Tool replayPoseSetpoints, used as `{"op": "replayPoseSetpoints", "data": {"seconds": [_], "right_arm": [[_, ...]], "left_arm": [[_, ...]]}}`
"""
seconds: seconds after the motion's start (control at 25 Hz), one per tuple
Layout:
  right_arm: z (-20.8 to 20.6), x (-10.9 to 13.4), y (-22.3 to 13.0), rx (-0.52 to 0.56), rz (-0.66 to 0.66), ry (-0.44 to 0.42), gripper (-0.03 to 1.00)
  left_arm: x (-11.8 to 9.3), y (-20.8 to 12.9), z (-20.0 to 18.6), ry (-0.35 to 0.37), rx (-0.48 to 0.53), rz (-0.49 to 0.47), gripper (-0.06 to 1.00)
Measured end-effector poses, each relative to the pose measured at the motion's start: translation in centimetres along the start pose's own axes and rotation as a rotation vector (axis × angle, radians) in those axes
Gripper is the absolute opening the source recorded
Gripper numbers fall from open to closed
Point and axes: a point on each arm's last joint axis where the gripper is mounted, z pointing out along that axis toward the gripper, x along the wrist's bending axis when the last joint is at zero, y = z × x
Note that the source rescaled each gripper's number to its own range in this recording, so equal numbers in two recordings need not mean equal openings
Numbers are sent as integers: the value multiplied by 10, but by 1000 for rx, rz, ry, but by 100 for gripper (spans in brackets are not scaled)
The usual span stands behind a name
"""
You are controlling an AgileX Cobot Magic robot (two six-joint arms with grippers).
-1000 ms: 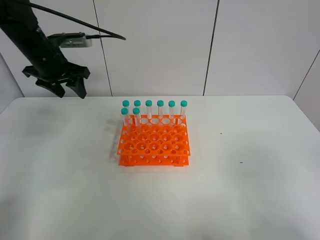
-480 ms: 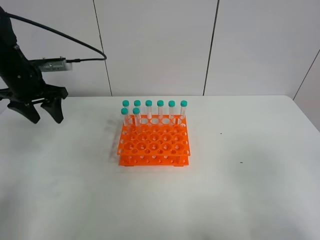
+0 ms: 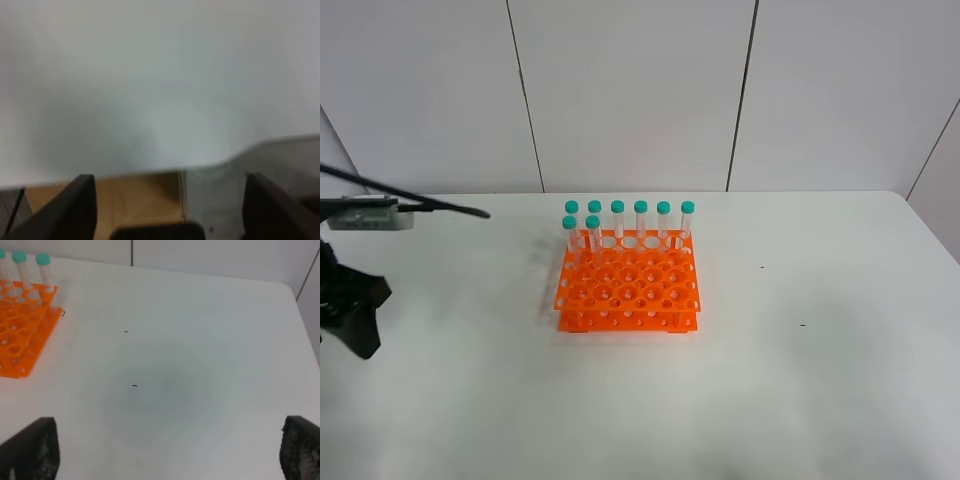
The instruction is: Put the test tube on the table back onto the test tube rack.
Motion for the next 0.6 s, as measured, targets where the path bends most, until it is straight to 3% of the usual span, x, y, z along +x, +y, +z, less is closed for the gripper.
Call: {"op": "replayPoseSetpoints", "data": {"seconds": [0.28, 0.44, 0.6], "right_arm": [[0, 0, 0, 0, 0, 0, 98], [0, 0, 0, 0, 0, 0, 98], [0, 0, 0, 0, 0, 0, 98]], "left_arm": [[-5, -83, -5, 4, -123, -44, 88], [-7, -119, -7, 9, -290, -45, 88], [-8, -146, -20, 16, -518, -42, 88]]}}
